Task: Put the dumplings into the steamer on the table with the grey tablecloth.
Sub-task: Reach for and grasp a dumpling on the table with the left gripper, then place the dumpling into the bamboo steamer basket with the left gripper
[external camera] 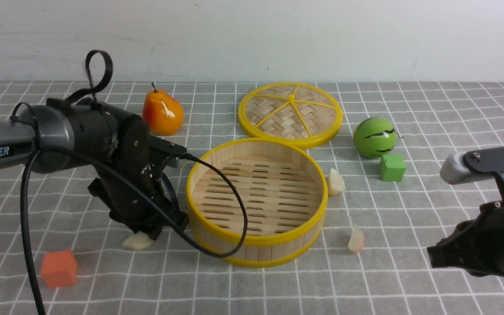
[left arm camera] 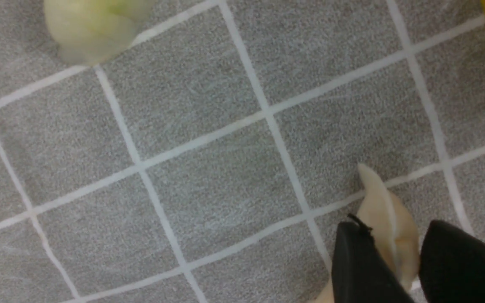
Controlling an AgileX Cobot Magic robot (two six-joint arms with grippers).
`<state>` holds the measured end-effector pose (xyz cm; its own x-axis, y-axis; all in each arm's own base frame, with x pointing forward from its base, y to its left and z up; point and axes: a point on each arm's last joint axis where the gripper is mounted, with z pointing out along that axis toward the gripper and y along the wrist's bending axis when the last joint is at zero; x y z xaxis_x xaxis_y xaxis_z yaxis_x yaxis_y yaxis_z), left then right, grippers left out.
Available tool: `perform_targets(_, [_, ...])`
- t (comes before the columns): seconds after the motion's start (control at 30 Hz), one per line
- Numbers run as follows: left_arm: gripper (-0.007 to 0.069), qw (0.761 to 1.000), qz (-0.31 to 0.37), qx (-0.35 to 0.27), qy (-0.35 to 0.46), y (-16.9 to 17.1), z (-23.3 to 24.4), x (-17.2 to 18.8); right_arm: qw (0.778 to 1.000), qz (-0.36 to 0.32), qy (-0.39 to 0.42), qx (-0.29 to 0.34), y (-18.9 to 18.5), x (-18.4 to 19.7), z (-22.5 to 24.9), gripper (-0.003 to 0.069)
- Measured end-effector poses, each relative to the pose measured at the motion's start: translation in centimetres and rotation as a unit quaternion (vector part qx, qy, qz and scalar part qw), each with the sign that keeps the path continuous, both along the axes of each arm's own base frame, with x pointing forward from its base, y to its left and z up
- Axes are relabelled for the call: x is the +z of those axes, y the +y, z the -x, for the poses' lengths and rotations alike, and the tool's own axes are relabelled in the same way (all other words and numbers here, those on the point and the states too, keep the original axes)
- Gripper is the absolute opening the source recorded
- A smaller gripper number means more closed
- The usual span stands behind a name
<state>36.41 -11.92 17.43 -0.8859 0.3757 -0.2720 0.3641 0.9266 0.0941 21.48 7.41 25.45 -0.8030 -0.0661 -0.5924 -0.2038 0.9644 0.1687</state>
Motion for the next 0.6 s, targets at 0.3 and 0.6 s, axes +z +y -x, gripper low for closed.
perform_targets(0.3, [0.0149,1.000,0.014,0.025,0.001,-0.1,-0.1,0.1,1.000,-0.008,0.002,-0.003,0.1,0.0,0.0,-0.0002])
perform_targets(0.6, [0.0149,0.988,0.124,0.060,-0.070,-0.7,1.7,7.0,1.000,-0.002,-0.005,0.006,0.1,0.1,0.0,-0.0002])
